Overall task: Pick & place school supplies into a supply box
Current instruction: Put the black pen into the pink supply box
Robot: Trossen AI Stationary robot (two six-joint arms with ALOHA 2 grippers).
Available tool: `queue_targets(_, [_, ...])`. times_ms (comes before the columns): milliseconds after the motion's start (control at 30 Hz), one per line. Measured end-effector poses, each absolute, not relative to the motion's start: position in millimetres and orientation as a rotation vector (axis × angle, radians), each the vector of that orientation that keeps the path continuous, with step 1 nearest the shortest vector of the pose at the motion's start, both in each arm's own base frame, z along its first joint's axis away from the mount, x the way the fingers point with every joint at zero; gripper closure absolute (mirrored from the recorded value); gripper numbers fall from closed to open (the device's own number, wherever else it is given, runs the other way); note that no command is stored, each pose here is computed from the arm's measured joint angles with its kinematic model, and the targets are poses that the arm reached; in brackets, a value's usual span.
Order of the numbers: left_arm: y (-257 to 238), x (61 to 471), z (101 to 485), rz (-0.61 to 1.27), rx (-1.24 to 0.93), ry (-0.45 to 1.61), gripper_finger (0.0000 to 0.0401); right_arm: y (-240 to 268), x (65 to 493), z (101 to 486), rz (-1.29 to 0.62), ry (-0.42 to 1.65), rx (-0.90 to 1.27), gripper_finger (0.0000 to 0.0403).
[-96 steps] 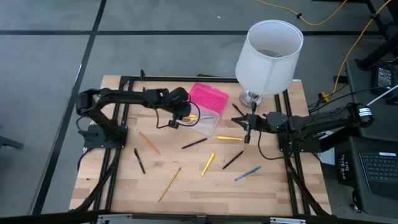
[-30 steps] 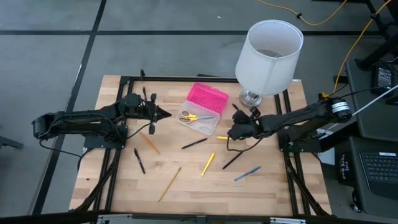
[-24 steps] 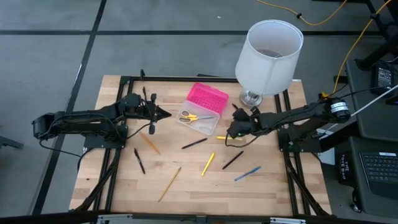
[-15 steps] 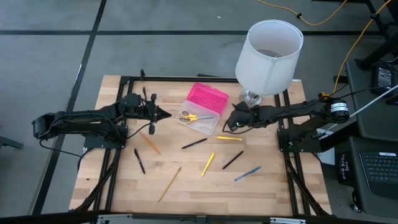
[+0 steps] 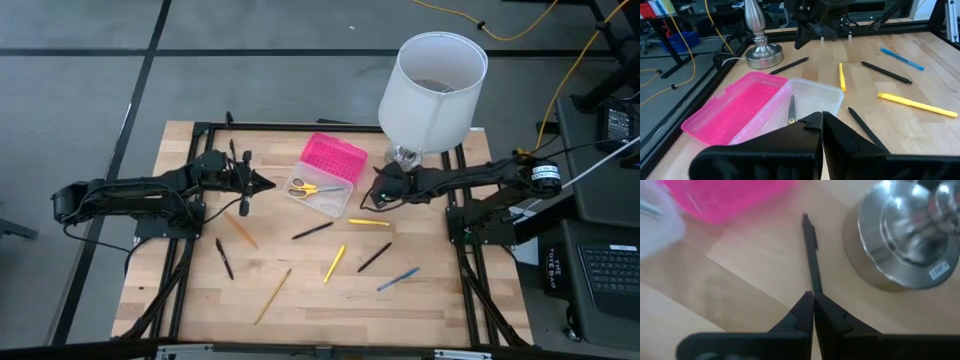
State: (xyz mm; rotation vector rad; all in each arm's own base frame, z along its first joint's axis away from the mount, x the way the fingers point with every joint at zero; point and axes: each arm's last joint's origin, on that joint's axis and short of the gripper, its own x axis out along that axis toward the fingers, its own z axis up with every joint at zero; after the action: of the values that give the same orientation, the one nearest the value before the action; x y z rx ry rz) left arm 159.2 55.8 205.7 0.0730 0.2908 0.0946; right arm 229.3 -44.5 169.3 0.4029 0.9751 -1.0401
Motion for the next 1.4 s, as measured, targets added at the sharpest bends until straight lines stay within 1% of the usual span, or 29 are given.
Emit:
queue_targets(167, [55.8, 159.2, 205.7, 0.095, 0.074, 0.291, 0.0396, -43.6, 222.3, 156.4, -1.051, 0.975, 0.413, 0.0384])
queue_targets(333, [55.8, 159.2, 205.7, 0.094, 0.074, 0.291, 0.0399, -43.9, 223.5, 155.7, -1.045, 0.956, 0.414, 0.0384])
queue_targets(433, [55.8, 159.2, 205.7, 0.094, 0.074, 0.291, 0.0399, -44.1, 225.4, 156.2, -1.013, 0.959, 0.378, 0.0379])
queue_targets(533, [55.8, 159.2, 205.7, 0.094, 0.074, 0.291, 0.04, -44.3, 226.5, 156.5, -0.987, 0.97, 0.344, 0.036])
queue_targets(733, [55.8, 159.2, 205.7, 0.094, 0.074, 0.291, 0.0396, -46.2, 228.5, 157.2, -0.963, 0.965, 0.324, 0.0303])
queue_targets(833, [55.8, 159.2, 205.7, 0.094, 0.074, 0.291, 0.0396, -52.3, 228.9, 157.1, -0.952, 0.962, 0.388, 0.028])
queue_targets(933, [55.8, 159.2, 205.7, 0.094, 0.074, 0.291, 0.0398, -60.2, 227.3, 156.4, -0.945, 0.973, 0.454, 0.0267])
queue_targets(1133, [55.8, 159.2, 205.7, 0.094, 0.074, 0.291, 0.0399, -73.5, 223.9, 156.6, -0.968, 0.981, 0.451, 0.0263])
queue_targets(1400, [55.7, 159.2, 205.7, 0.093, 0.075, 0.291, 0.04, -76.3, 225.3, 154.1, -0.964, 0.99, 0.429, 0.0263])
